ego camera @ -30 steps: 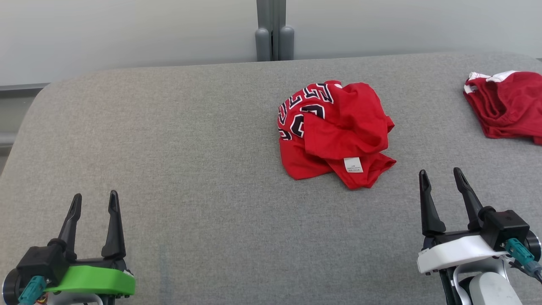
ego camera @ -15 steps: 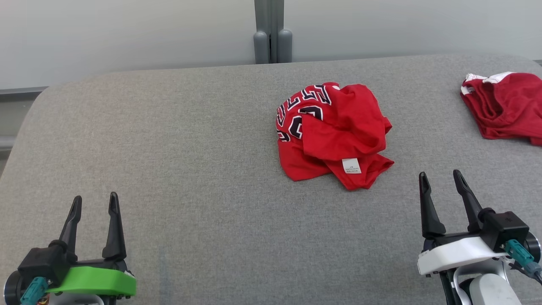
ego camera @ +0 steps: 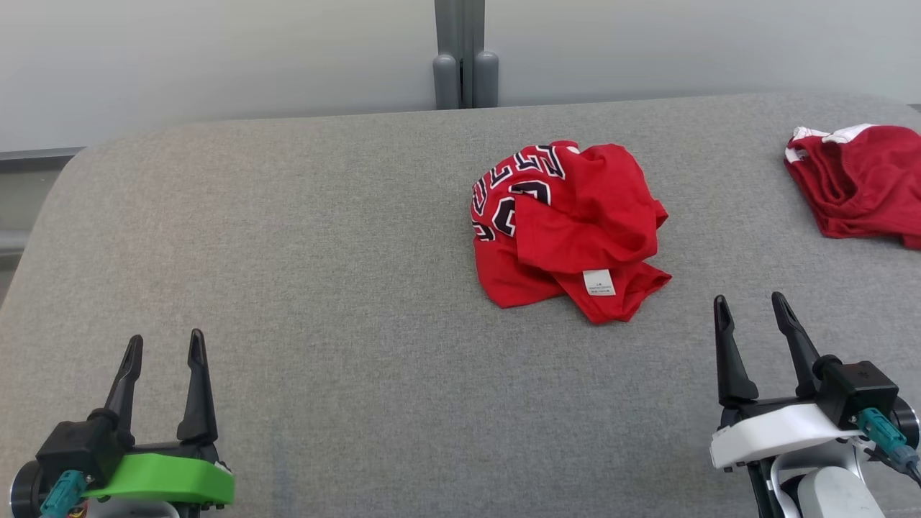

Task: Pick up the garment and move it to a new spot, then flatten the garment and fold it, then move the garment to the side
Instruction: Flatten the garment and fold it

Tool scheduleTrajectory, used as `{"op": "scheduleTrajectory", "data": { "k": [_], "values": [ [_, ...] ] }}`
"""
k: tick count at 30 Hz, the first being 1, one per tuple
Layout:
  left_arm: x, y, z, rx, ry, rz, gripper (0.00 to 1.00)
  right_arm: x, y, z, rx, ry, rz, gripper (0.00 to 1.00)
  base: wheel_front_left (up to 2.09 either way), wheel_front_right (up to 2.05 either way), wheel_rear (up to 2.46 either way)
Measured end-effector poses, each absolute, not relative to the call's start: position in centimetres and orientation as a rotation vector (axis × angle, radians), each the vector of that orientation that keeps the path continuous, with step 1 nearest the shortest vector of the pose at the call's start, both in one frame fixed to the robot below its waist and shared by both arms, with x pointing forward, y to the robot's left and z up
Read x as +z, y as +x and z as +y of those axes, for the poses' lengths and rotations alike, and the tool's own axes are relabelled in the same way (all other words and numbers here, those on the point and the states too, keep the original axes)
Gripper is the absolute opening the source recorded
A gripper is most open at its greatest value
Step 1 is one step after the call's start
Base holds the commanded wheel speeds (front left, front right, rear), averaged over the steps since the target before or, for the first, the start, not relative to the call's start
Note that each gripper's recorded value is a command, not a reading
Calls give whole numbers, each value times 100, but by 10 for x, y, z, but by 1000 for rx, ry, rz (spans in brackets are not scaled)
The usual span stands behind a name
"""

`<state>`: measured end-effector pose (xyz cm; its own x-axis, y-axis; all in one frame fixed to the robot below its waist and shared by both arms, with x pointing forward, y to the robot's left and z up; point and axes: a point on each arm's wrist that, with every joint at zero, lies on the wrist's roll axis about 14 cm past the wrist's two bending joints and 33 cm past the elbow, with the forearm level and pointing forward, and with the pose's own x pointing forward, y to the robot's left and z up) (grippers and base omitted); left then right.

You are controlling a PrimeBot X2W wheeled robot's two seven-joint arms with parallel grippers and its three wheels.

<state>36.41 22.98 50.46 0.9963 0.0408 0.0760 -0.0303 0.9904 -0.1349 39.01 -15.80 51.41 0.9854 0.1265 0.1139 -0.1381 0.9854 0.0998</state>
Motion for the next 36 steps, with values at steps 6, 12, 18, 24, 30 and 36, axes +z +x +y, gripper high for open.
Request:
{"op": "scheduleTrajectory", "data": {
  "k": [6,12,18,24,30,36],
  "values": [
    [500,364,228,32,-135,-65,100,523,403,-147,179,90,-125,100,0,0,0],
    [498,370,225,19,-132,-57,100,543,440,-142,224,29,-142,100,0,0,0],
    [496,375,226,24,-129,-49,100,533,474,-128,272,-13,-73,100,0,0,0],
    [492,375,233,47,-130,-36,100,497,498,-110,315,-8,43,100,0,0,0],
    [486,370,244,86,-127,-16,100,470,504,-82,370,31,108,0,0,0,0],
    [485,368,247,100,-131,-13,100,490,507,-60,433,36,32,0,0,0,0]
  ]
}}
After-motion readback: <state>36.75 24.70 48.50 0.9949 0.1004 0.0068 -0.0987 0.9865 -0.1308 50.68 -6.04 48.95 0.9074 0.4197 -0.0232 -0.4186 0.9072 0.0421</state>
